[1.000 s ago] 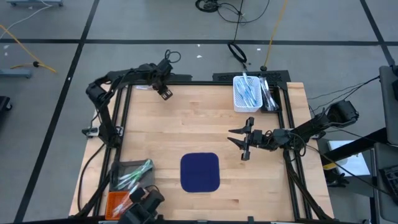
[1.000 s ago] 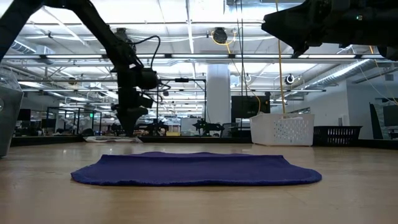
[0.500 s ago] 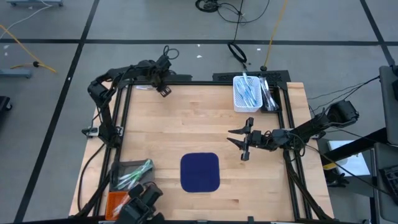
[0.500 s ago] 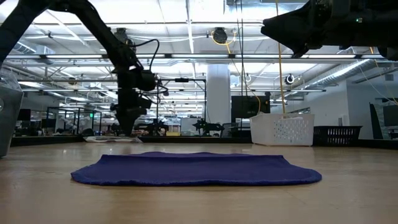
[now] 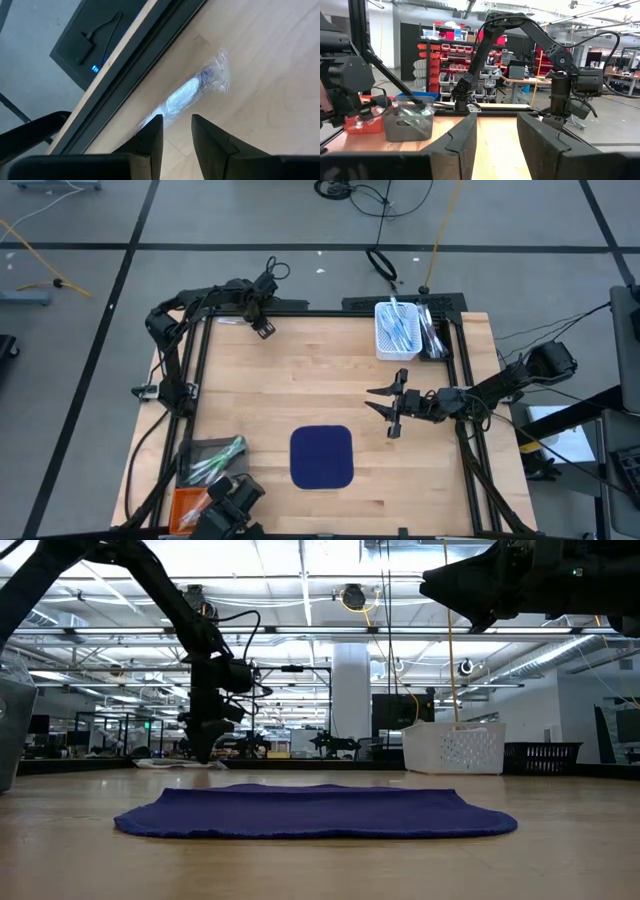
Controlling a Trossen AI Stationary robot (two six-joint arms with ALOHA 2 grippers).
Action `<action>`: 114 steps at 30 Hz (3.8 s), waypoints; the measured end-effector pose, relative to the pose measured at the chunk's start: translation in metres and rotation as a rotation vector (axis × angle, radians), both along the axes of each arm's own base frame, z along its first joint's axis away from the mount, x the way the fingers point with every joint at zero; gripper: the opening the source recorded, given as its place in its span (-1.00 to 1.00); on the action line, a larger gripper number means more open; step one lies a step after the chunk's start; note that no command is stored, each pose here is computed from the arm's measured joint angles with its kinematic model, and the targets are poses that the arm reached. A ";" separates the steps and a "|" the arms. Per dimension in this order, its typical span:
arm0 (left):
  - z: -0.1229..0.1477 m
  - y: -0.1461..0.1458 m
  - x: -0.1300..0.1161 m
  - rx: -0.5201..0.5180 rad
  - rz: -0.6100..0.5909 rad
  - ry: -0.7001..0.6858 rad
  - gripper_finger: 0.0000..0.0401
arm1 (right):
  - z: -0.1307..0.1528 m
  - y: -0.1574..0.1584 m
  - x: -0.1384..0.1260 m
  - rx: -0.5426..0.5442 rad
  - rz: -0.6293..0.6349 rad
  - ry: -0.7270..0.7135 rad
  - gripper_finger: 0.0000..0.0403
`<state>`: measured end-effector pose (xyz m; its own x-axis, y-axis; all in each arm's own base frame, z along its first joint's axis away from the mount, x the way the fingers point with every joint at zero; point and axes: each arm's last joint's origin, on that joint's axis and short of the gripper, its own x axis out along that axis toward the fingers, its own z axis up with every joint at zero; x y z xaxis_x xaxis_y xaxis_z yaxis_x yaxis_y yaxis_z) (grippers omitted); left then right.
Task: Pick & Place Toothbrushes
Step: Put the violet toothbrush into the black basket
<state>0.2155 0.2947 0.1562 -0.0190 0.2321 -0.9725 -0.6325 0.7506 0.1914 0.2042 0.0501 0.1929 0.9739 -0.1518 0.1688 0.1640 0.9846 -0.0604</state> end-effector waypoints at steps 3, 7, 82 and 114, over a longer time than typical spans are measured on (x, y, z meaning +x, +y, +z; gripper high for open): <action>0.000 0.000 0.000 0.000 -0.003 -0.001 -0.48 | 0.000 0.000 0.000 0.000 0.000 0.000 -0.34; 0.000 0.001 0.000 0.010 -0.005 0.002 -0.48 | 0.000 0.000 0.000 0.000 0.000 0.000 -0.34; 0.003 -0.042 0.041 -0.019 -0.387 0.081 -0.99 | -0.006 0.000 0.001 -0.019 -0.001 0.065 -0.34; 0.139 -0.125 0.053 0.069 -0.434 -0.579 -1.00 | -0.006 0.000 0.001 -0.018 -0.001 0.063 -0.34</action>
